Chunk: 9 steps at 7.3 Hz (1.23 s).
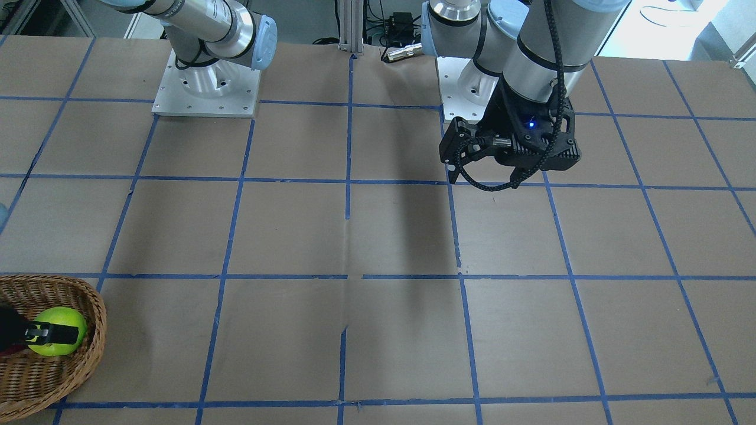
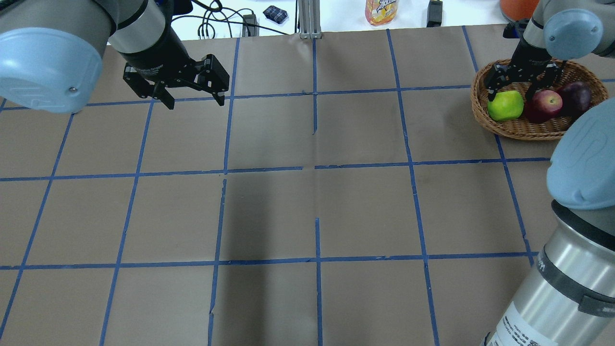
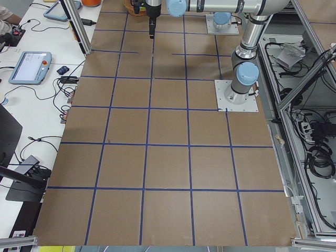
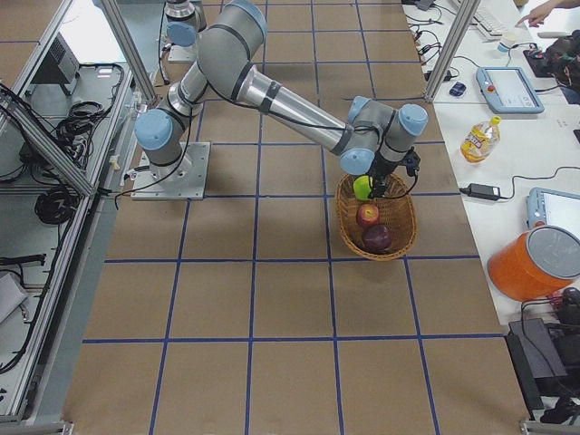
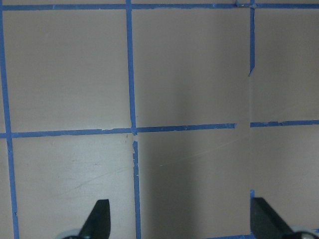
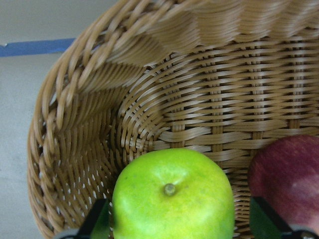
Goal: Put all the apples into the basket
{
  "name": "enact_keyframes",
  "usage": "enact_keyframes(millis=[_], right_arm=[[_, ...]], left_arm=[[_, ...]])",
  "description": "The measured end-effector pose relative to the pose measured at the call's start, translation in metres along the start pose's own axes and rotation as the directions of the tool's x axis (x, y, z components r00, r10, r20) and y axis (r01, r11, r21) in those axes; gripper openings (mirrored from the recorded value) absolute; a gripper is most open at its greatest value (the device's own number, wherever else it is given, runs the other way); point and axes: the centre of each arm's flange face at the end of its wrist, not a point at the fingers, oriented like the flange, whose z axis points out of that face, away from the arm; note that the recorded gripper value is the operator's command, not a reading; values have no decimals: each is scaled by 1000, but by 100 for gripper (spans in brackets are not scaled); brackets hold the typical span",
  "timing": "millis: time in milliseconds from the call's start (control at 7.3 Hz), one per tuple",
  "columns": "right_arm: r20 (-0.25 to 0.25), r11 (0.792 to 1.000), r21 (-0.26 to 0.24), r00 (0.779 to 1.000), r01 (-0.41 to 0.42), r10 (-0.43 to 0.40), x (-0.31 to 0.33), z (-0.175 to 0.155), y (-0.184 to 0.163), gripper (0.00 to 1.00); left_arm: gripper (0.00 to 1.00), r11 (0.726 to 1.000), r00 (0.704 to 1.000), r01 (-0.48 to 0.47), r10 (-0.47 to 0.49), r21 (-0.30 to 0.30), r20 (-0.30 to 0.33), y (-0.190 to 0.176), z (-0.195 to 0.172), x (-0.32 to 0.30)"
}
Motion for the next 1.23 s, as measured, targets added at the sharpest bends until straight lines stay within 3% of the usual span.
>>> enact_keyframes(millis=[137, 411, 822, 1234], right_arm=[[-3, 1000, 9, 1000, -2, 2, 0, -9, 1, 100], [-8, 999, 49, 1000, 7, -7, -12, -62, 20, 100], [25, 997, 61, 998, 53, -55, -81, -166, 92, 100], [26, 998, 63, 999, 30, -31, -171, -237, 174, 100]], left_arm=[[100, 1000, 1000, 0, 0, 0, 1, 0, 0, 0], [100, 1000, 1000, 0, 0, -1, -1, 0, 0, 0], [100, 1000, 1000, 0, 0, 0, -1, 0, 0, 0], [100, 1000, 1000, 0, 0, -3, -1, 0, 1, 0]])
